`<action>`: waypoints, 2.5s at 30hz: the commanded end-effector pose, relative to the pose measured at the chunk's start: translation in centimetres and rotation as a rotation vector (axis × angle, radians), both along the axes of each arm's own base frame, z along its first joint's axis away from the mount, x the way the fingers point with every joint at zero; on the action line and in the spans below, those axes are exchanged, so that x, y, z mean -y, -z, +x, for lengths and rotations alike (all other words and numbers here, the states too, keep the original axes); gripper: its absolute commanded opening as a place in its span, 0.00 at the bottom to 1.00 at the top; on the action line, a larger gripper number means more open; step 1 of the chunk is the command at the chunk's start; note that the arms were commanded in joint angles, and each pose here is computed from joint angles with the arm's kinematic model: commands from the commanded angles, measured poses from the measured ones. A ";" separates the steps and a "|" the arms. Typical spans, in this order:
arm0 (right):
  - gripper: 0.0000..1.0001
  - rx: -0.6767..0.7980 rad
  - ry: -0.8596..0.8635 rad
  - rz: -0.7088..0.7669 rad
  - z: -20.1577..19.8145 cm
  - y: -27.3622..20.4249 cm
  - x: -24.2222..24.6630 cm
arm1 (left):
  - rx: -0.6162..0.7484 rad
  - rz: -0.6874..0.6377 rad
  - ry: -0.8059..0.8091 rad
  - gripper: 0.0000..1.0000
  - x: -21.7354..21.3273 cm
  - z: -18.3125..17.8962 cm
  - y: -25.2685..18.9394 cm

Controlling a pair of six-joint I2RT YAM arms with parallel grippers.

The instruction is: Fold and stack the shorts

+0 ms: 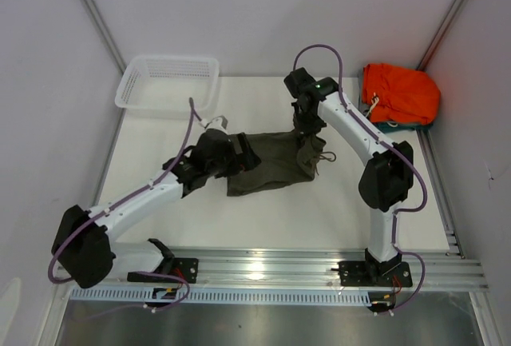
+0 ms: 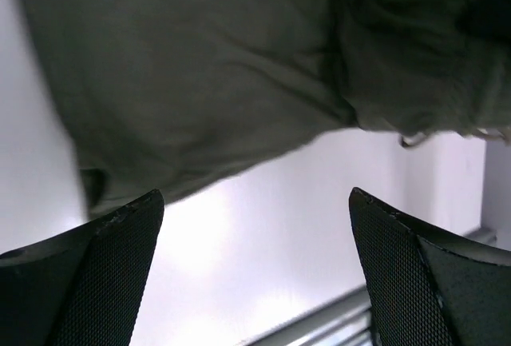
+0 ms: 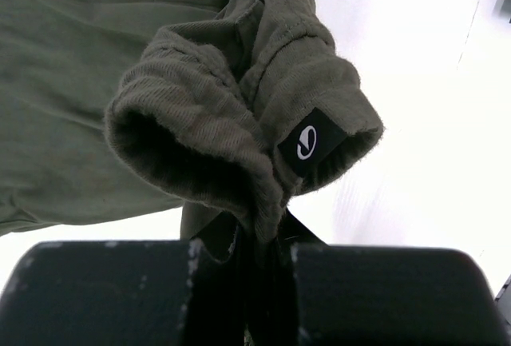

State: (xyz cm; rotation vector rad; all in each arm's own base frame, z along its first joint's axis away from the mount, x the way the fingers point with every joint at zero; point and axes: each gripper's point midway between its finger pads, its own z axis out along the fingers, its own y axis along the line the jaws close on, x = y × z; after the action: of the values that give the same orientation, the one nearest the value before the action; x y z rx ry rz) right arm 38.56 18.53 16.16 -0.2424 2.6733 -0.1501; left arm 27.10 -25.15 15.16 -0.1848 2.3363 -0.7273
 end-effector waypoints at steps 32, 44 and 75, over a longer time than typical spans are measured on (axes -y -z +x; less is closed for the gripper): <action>0.00 0.053 -0.079 0.033 0.0 -2.0 -5.9 | -0.227 0.069 -0.151 0.53 -8.3 5.6 13.9; 0.00 0.032 -0.115 -0.024 -0.9 -0.2 -10.3 | -0.219 0.091 -0.127 0.44 -7.2 4.1 14.1; 0.00 0.043 0.051 -0.048 0.0 -0.3 -0.3 | -0.189 0.205 -0.188 0.45 -9.8 3.7 12.6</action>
State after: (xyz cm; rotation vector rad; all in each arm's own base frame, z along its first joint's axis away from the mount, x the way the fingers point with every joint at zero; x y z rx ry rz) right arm 37.00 22.10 11.85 -0.2603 2.7599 -0.2293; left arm 31.44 -16.61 2.20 -0.4015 2.5034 -0.4837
